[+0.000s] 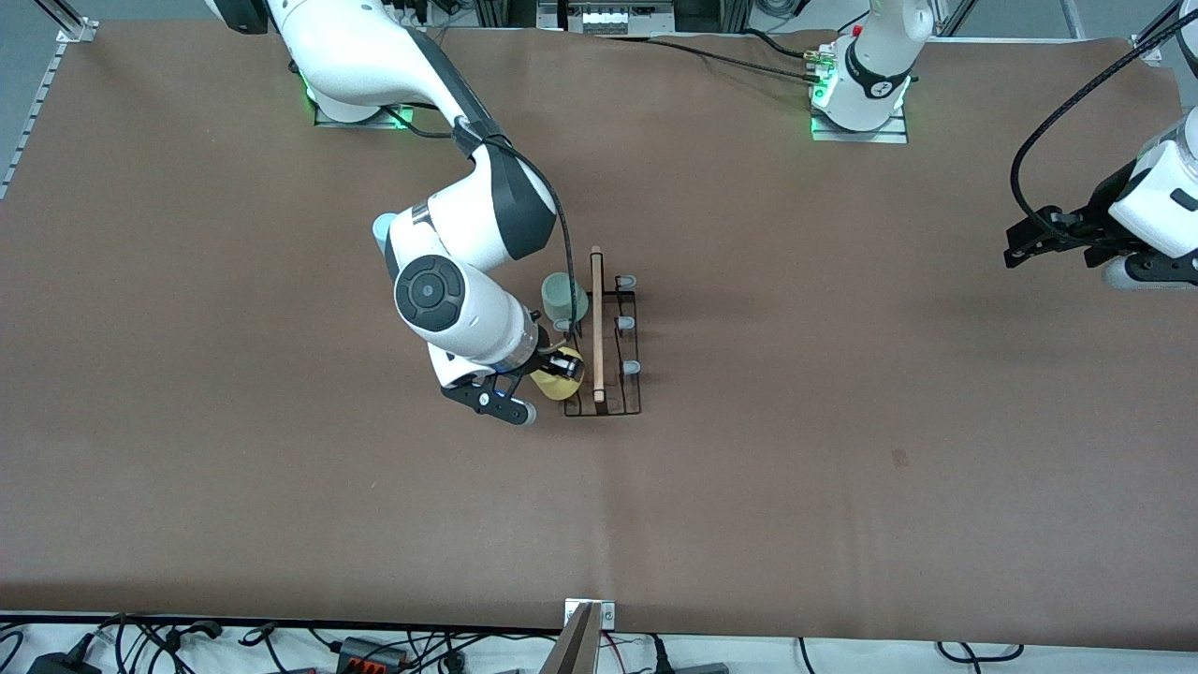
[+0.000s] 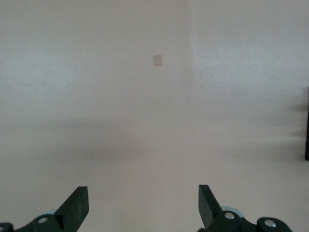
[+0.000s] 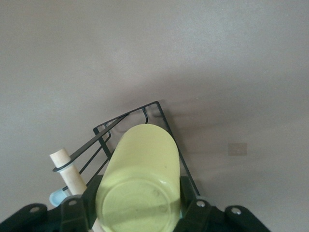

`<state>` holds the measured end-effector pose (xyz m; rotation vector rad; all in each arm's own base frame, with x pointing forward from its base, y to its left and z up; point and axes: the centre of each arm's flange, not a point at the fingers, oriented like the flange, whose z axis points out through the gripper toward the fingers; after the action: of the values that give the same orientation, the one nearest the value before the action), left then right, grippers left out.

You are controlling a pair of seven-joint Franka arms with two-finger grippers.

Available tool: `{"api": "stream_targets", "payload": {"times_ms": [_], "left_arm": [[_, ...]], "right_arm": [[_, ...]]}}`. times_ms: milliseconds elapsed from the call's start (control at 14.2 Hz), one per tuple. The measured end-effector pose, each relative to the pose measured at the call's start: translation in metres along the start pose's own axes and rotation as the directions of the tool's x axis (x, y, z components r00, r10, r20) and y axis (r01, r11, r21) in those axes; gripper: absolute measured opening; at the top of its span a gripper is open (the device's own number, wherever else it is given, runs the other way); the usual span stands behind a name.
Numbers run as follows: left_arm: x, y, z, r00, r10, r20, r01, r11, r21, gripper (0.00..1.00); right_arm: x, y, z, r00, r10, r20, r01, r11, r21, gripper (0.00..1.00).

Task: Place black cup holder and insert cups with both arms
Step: 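Carry the yellow cup to the rack and set it on a peg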

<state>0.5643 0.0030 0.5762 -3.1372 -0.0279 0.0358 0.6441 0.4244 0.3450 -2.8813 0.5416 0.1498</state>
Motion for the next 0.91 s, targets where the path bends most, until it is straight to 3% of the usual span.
{"api": "stream_targets", "payload": {"times_ms": [281, 352, 563, 915], "left_arm": [[0.000, 0.000, 0.000, 1.000, 0.001, 0.000, -0.001, 1.000, 0.000, 1.00], [0.000, 0.000, 0.000, 1.000, 0.001, 0.000, -0.001, 1.000, 0.000, 1.00], [0.000, 0.000, 0.000, 1.000, 0.001, 0.000, -0.001, 1.000, 0.000, 1.00], [0.000, 0.000, 0.000, 1.000, 0.001, 0.000, -0.001, 1.000, 0.000, 1.00]], "right_arm": [[-0.001, 0.000, 0.016, 1.000, 0.000, 0.007, 0.000, 1.000, -0.016, 0.67], [0.000, 0.000, 0.019, 1.000, 0.007, 0.005, -0.007, 1.000, -0.016, 0.71], [0.003, 0.000, 0.014, 1.000, 0.027, -0.014, -0.027, 1.000, -0.003, 0.99], [0.031, 0.025, -0.033, 0.996, 0.058, -0.061, -0.060, 0.998, -0.029, 1.00]]}}
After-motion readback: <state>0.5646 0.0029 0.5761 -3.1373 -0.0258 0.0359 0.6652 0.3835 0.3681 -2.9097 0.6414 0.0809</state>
